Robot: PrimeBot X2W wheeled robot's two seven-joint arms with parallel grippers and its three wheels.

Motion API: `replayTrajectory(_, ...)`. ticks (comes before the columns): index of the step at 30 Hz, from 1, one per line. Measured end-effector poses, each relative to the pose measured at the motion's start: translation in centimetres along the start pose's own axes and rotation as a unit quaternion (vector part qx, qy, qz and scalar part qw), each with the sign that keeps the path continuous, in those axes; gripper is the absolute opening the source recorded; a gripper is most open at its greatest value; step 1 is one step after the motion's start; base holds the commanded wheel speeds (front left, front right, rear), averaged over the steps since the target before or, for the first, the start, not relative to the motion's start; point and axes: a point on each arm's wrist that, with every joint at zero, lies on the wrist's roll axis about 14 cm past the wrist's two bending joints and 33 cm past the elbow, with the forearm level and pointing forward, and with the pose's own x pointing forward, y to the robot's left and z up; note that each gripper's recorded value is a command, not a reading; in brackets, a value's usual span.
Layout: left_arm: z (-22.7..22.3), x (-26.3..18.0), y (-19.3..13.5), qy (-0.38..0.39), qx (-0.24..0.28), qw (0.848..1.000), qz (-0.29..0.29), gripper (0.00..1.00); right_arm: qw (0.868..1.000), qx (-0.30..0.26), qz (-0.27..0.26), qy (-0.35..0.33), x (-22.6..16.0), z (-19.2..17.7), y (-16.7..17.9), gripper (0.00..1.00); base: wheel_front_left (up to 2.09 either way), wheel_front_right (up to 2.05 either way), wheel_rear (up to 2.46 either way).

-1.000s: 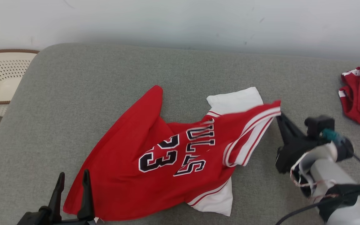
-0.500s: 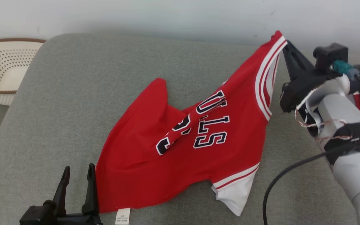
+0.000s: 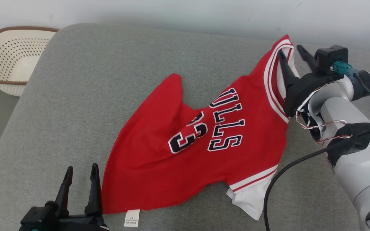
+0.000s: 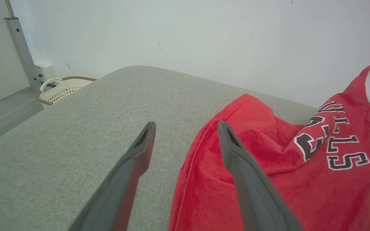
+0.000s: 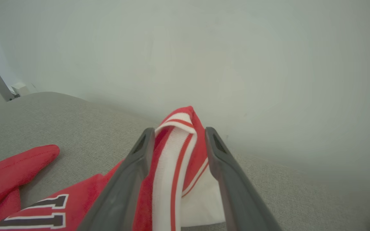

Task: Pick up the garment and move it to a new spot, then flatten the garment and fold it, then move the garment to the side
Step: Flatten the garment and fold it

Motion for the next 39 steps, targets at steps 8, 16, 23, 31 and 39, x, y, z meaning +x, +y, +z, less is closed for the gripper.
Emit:
replayTrajectory(8,0.6,0.1,-0.4,-0.01,-0.005,1.0,-0.007,1.0,1.0,0.008,-0.013,-0.006,-2.3,-0.1,-0.8,1.0,0.0,0.0,0.0)
replayTrajectory(16,1.1,-0.5,-1.0,-0.018,-0.009,1.0,-0.017,1.0,0.996,0.082,0.0,-0.033,-6.7,-0.8,2.0,1.0,0.0,0.0,0.0)
replayTrajectory(23,1.5,-0.8,-1.7,-0.023,-0.013,0.999,-0.027,1.0,0.993,0.116,0.006,0.001,-10.8,-4.5,4.3,1.0,0.0,0.0,0.0)
replayTrajectory(31,1.5,-0.8,-2.1,-0.023,-0.014,0.999,-0.032,1.0,0.987,0.155,-0.007,0.041,-12.8,-7.9,5.4,1.0,0.0,0.0,0.0)
replayTrajectory(39,1.2,-0.9,-1.8,-0.019,-0.012,0.999,-0.029,1.0,0.981,0.18,-0.002,0.069,-12.2,-9.5,6.8,1.0,0.0,0.0,0.0)
